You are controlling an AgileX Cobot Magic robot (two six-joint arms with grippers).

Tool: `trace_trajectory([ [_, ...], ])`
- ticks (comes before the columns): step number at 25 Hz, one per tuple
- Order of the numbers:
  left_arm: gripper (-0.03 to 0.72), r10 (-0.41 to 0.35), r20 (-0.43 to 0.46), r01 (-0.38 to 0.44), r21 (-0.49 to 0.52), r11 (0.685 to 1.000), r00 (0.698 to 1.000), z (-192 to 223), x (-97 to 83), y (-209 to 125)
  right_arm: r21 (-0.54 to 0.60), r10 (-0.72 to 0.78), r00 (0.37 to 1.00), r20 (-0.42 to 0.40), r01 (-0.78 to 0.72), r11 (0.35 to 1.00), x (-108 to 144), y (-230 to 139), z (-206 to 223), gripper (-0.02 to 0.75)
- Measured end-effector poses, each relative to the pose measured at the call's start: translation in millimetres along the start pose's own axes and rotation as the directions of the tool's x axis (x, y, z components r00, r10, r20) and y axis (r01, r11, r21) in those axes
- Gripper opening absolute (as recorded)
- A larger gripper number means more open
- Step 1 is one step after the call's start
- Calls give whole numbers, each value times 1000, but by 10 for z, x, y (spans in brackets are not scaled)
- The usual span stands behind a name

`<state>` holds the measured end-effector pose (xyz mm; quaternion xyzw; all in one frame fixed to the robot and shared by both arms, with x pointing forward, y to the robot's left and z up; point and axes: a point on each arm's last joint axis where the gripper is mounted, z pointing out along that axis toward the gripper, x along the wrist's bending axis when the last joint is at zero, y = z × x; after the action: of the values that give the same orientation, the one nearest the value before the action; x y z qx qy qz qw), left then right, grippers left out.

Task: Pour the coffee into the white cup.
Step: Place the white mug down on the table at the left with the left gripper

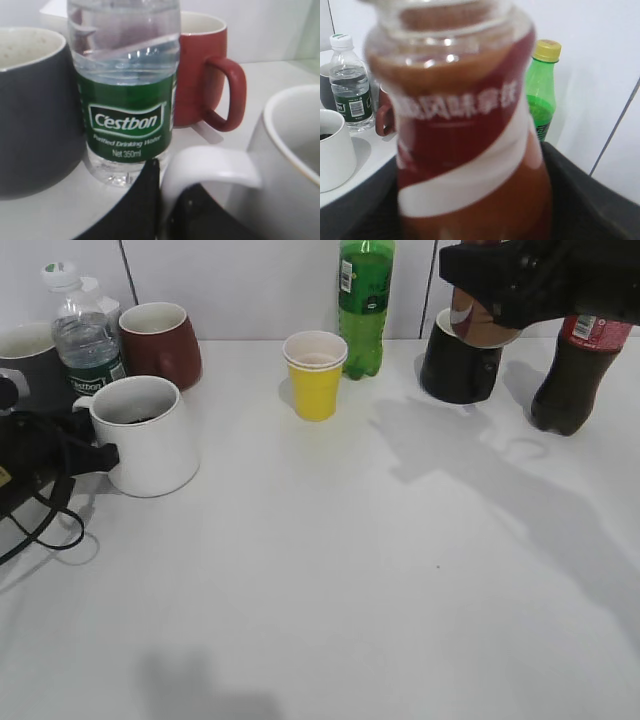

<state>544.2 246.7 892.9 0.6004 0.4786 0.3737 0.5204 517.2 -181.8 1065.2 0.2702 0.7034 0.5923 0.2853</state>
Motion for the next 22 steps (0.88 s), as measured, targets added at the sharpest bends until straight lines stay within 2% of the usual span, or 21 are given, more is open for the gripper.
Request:
trace_trajectory([
  [7, 53, -3, 1, 3, -9, 1000, 1000, 15, 2, -14, 0, 0, 1000, 0, 0, 1000, 0, 0, 0, 534],
  [13, 190, -20, 1, 20, -21, 1000, 1000, -56, -7, -23, 0, 0, 1000, 0, 0, 1000, 0, 0, 0, 534],
  [22, 218, -37, -35, 37, 0, 999, 999, -453, -30, 13, 15, 2, 1000, 16, -2, 1000, -15, -14, 0, 534],
])
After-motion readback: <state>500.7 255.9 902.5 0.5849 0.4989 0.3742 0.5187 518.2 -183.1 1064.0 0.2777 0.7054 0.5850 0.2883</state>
